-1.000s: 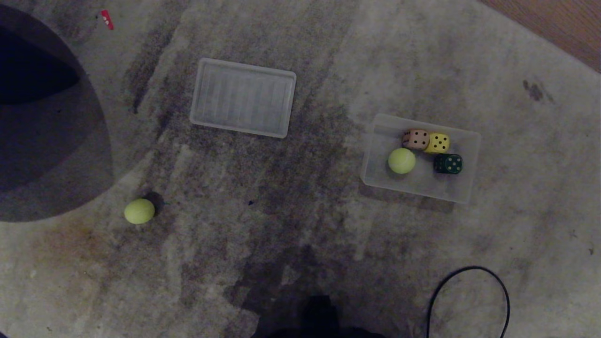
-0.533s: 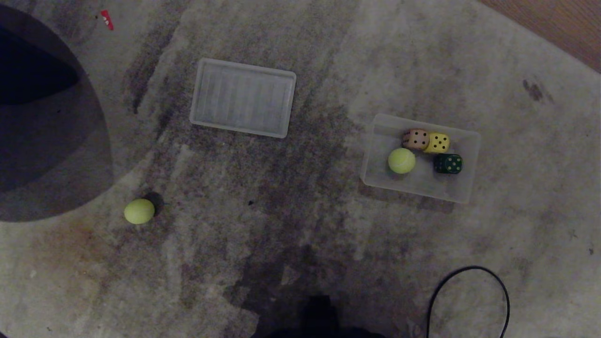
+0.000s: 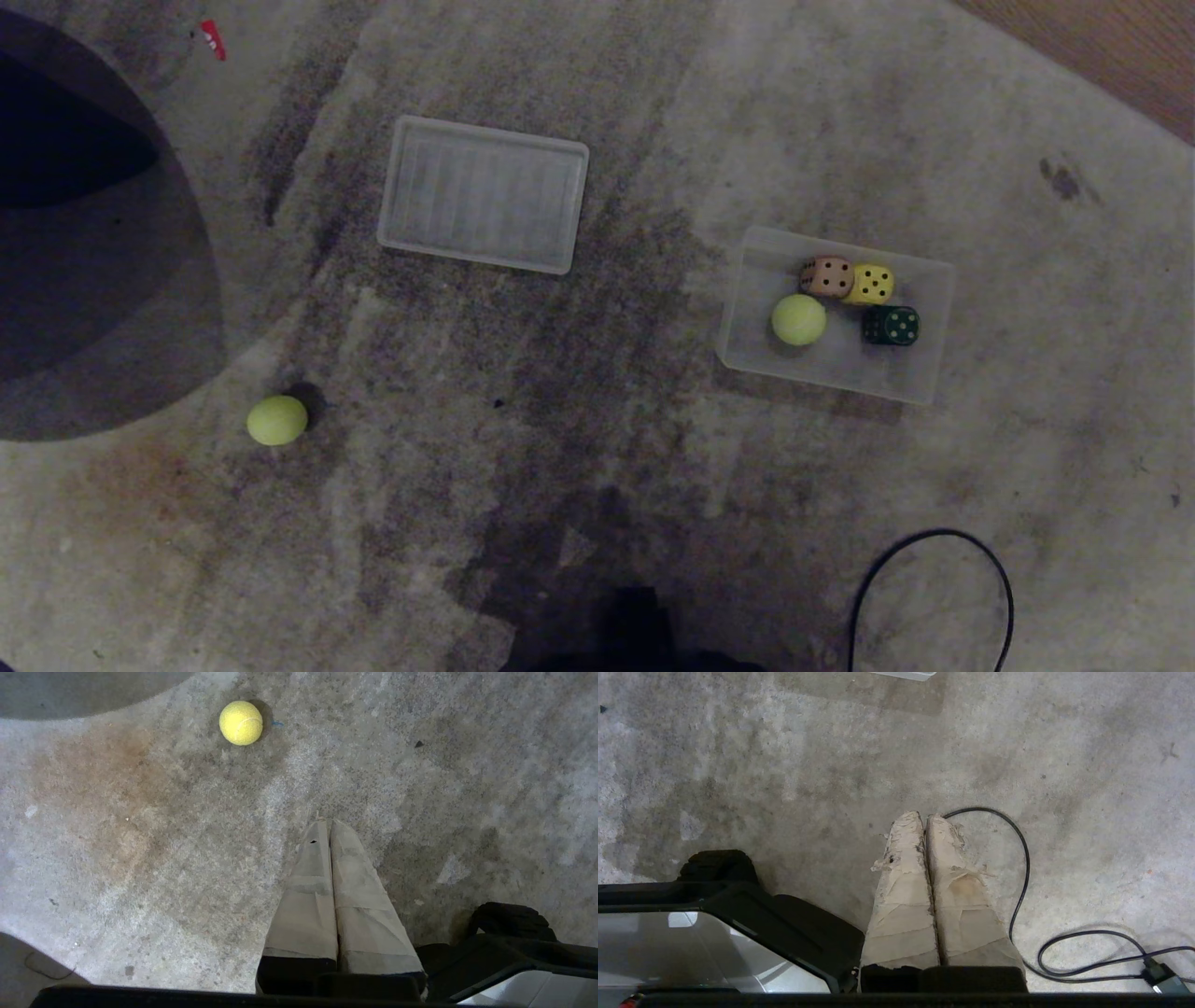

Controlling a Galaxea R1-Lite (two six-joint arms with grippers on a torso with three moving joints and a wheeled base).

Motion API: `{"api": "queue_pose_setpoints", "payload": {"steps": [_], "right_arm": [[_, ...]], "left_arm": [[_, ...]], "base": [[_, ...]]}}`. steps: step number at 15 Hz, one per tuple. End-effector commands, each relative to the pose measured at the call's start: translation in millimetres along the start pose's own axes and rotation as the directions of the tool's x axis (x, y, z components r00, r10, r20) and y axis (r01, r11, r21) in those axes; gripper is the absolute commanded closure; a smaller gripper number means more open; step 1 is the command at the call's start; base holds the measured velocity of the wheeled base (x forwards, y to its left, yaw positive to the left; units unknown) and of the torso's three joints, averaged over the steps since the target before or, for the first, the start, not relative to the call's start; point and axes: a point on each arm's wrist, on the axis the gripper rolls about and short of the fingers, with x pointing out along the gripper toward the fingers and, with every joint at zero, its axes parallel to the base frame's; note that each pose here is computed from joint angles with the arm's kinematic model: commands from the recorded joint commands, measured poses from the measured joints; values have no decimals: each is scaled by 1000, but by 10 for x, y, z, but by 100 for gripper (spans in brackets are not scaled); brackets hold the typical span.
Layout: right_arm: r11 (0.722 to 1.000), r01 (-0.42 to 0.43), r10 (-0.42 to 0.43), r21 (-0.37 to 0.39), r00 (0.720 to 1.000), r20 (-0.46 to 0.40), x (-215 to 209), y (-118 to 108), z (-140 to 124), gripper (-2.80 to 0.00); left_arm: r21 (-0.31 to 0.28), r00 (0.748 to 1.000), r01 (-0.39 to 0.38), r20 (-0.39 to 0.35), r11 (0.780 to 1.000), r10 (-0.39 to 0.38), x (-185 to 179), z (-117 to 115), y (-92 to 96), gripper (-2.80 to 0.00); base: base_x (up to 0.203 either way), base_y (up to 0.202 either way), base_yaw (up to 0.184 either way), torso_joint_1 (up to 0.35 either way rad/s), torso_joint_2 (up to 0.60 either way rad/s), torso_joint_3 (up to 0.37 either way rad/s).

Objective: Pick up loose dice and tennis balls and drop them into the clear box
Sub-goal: Pick up the ball on the floor

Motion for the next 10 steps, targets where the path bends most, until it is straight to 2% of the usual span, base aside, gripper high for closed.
{"api": "queue_pose_setpoints", "payload": {"steps": [1,10], "right_arm": [[1000,-1,1,2,1000,-3,2,0,1,0],[1000,0,0,2,1000,-3,2,0,1,0]], "left_arm": [[-5,1000,-2,-2,1000,2,2,-3,1,0],[-15,1000,-3,-2,1000,3,2,-3,1,0]], "base": [[0,0,0,0,0,0],[0,0,0,1,2,171]]}}
